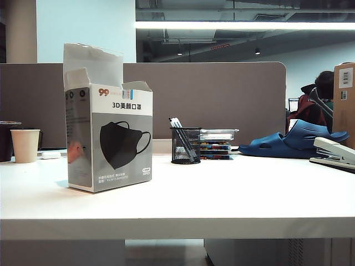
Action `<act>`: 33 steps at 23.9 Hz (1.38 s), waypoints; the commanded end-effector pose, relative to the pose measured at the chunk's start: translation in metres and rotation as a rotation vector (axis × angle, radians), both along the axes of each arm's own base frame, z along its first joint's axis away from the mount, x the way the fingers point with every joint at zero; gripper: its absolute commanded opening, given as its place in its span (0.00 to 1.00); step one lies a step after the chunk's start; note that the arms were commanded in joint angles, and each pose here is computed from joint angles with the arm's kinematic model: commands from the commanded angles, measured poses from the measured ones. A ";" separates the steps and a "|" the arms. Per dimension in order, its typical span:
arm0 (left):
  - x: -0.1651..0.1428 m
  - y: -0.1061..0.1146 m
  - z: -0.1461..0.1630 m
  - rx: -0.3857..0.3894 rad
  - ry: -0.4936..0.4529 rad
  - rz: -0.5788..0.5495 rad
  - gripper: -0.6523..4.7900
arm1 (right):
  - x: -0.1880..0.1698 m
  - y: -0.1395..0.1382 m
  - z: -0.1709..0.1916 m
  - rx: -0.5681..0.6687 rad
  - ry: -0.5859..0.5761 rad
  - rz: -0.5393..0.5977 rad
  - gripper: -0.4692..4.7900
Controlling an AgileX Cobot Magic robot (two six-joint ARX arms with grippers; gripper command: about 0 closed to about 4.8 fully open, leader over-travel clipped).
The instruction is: Put the mask into the mask box.
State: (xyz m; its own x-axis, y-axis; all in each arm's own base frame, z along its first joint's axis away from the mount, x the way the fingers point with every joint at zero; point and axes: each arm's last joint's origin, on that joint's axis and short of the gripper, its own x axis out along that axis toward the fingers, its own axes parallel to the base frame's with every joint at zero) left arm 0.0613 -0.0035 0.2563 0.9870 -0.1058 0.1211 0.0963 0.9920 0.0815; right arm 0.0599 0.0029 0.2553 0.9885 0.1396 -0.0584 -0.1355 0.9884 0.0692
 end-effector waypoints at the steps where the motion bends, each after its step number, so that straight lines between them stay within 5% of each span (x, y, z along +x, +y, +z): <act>1: 0.011 0.001 -0.016 -0.006 -0.009 0.023 0.11 | 0.006 0.000 -0.017 0.000 -0.054 -0.002 0.08; 14: 0.034 0.000 -0.072 -0.007 -0.025 0.022 0.11 | 0.034 -0.001 -0.075 -0.002 -0.097 -0.003 0.08; 33: 0.035 0.000 -0.078 -0.006 -0.010 0.026 0.11 | 0.038 -0.003 -0.089 -0.008 -0.089 -0.050 0.08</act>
State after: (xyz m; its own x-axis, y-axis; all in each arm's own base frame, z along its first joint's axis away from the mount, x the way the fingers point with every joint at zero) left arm 0.0968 -0.0032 0.1759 0.9898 -0.0807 0.1171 0.0719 0.9944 0.0778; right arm 0.0975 0.0003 0.1659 0.9954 0.0948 0.0112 -0.0953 0.9938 0.0567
